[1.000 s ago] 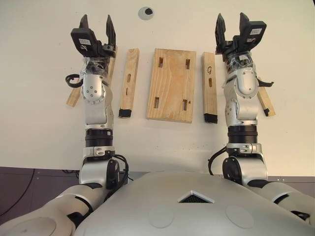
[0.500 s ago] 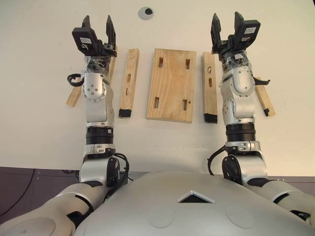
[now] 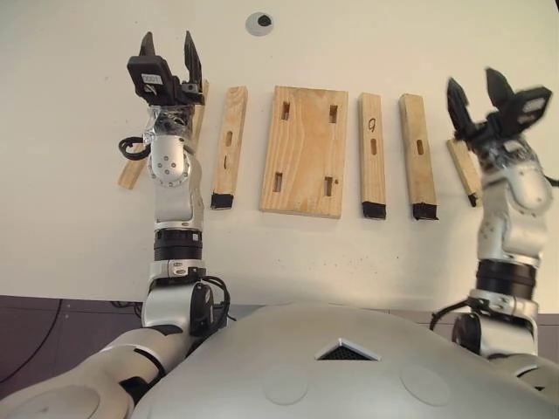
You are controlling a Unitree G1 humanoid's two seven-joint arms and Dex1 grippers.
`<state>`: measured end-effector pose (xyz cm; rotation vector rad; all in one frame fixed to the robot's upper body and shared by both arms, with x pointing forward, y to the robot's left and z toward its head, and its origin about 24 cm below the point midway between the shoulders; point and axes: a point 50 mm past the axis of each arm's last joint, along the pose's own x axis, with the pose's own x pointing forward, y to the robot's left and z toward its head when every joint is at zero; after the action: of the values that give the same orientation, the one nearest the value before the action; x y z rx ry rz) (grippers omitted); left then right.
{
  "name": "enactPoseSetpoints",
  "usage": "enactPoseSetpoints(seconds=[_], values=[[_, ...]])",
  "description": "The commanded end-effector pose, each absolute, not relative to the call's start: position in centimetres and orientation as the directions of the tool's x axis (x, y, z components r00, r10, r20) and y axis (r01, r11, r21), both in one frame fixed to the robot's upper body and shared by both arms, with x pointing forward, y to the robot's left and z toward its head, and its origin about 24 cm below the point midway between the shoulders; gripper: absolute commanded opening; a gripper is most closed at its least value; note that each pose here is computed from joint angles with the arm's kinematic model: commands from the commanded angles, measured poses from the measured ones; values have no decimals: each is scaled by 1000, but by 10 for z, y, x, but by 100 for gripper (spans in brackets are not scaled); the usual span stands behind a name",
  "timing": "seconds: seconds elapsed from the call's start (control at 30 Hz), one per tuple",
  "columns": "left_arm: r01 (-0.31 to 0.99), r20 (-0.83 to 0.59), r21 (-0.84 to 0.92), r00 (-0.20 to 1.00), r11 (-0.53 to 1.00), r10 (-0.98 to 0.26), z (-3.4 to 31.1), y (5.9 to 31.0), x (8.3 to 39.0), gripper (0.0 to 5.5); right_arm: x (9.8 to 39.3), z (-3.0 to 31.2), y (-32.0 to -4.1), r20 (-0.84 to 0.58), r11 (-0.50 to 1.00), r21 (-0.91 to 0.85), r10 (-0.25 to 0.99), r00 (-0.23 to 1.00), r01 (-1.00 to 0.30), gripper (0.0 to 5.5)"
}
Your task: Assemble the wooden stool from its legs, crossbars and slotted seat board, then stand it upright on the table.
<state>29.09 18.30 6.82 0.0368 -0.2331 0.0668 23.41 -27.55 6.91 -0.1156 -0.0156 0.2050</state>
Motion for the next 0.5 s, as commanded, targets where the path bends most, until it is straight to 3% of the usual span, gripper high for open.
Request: enactPoseSetpoints(seconds=[0.03, 0.1, 0.27, 0.5], values=[[-102, 231, 35, 969, 994, 91, 65, 186, 282, 294, 191, 47, -322, -149, 977, -123, 153, 977, -172, 313], [-111, 226, 34, 969, 993, 100, 63, 186, 279, 294, 177, 38, -333, -222, 976, -119, 154, 963, -184, 313], [-115, 222, 24, 969, 993, 107, 61, 181, 277, 294, 167, 25, -332, -310, 956, -85, 242, 920, -280, 313], [-117, 215, 21, 970, 993, 110, 59, 180, 275, 294, 152, 10, -337, -393, 959, -56, 234, 889, -277, 313]])
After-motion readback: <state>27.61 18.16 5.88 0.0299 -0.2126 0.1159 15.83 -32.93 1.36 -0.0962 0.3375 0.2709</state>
